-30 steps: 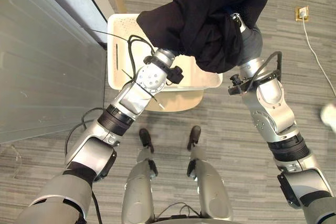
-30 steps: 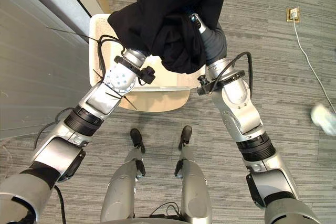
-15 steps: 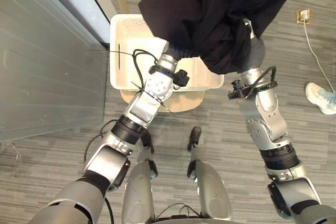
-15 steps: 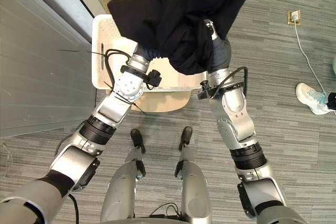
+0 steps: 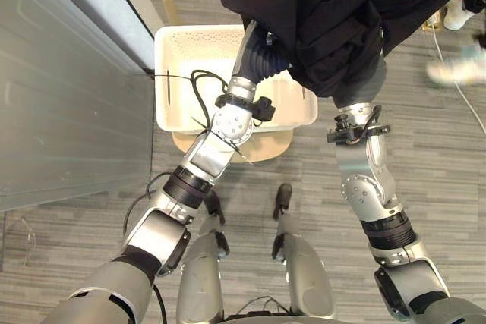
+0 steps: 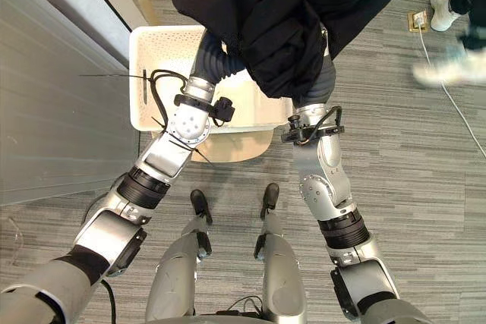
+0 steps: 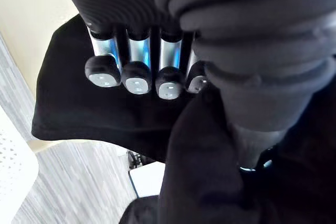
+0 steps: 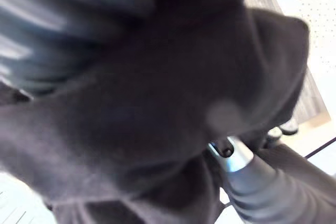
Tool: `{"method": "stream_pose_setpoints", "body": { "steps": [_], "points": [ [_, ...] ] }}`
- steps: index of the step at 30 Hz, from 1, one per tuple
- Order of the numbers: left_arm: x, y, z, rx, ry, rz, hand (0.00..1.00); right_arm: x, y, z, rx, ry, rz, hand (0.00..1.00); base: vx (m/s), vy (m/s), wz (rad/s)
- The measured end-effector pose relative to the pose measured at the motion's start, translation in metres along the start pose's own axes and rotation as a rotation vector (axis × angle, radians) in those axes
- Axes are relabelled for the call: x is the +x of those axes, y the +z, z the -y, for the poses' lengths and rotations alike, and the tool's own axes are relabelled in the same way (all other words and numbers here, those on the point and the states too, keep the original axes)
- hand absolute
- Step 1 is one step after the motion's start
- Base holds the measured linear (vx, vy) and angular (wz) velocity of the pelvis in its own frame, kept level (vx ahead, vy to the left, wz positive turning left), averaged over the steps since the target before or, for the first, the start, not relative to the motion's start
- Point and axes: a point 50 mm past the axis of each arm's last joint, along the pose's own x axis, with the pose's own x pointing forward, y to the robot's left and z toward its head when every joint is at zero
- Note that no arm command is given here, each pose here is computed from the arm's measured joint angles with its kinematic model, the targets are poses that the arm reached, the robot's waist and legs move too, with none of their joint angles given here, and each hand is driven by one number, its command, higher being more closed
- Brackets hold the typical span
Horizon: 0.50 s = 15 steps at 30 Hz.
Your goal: Pick up the laundry basket with both hands and put the clothes into the washing machine.
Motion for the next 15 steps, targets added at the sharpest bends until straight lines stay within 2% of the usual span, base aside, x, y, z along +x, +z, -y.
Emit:
{"method": "stream_pose_setpoints", "body": {
  "steps": [15],
  "points": [
    [0.001,-0.001,-0.012,0.081,0.024,0.032,1.00,-0.003,-0.004,-0.001,-0.028,0.066,-0.049,1.00,-0.01,-0.002,-0.01]
  ]
}}
